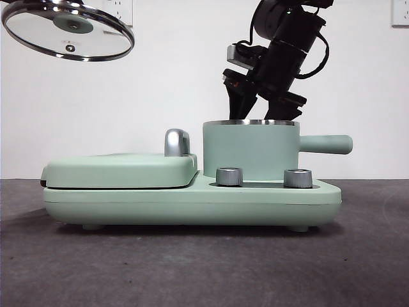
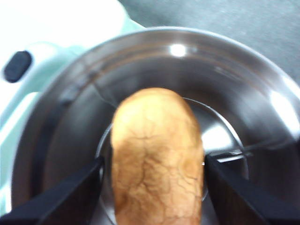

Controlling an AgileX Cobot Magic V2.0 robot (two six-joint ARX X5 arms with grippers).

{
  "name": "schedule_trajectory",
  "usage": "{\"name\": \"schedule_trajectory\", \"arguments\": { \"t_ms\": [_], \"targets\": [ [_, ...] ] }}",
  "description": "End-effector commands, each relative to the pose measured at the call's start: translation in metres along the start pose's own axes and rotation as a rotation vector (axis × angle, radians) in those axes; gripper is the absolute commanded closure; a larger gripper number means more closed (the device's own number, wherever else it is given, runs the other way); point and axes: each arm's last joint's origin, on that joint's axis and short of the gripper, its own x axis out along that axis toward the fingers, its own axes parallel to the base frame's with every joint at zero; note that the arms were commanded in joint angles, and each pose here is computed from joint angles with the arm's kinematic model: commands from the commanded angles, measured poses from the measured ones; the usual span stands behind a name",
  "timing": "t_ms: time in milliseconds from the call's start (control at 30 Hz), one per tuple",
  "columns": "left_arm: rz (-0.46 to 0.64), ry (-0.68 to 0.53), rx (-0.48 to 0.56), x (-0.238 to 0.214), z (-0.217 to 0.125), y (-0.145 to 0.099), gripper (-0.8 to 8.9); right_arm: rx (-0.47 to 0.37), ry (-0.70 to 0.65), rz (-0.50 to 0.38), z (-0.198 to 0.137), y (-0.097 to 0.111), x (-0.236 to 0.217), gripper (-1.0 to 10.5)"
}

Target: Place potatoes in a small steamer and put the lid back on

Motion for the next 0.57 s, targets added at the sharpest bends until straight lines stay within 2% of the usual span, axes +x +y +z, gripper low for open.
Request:
{"name": "schedule_trajectory", "arguments": {
  "t_ms": [33, 367, 467, 567],
  "targets": [
    [-0.002, -0.025, 0.007, 0.0, 0.006, 0.0, 8.02, -0.01, -0.039, -0.002, 0.007, 0.003, -0.009, 6.1],
    [-0.002, -0.021, 0.006, 0.0, 0.006, 0.0, 8.02, -0.039, -0.199, -0.022, 0.006, 0.026, -0.094, 6.1],
    [-0.003, -0.021, 0.007, 0.0, 0.006, 0.0, 8.02, -0.066, -0.284, -0.024, -0.011, 0.036, -0.118, 6.1],
    [-0.021, -0.027, 0.014, 0.001, 0.007, -0.004, 8.02, -0.075, -0.36, -0.034, -0.045, 0.042, -0.134, 6.1]
  ]
}}
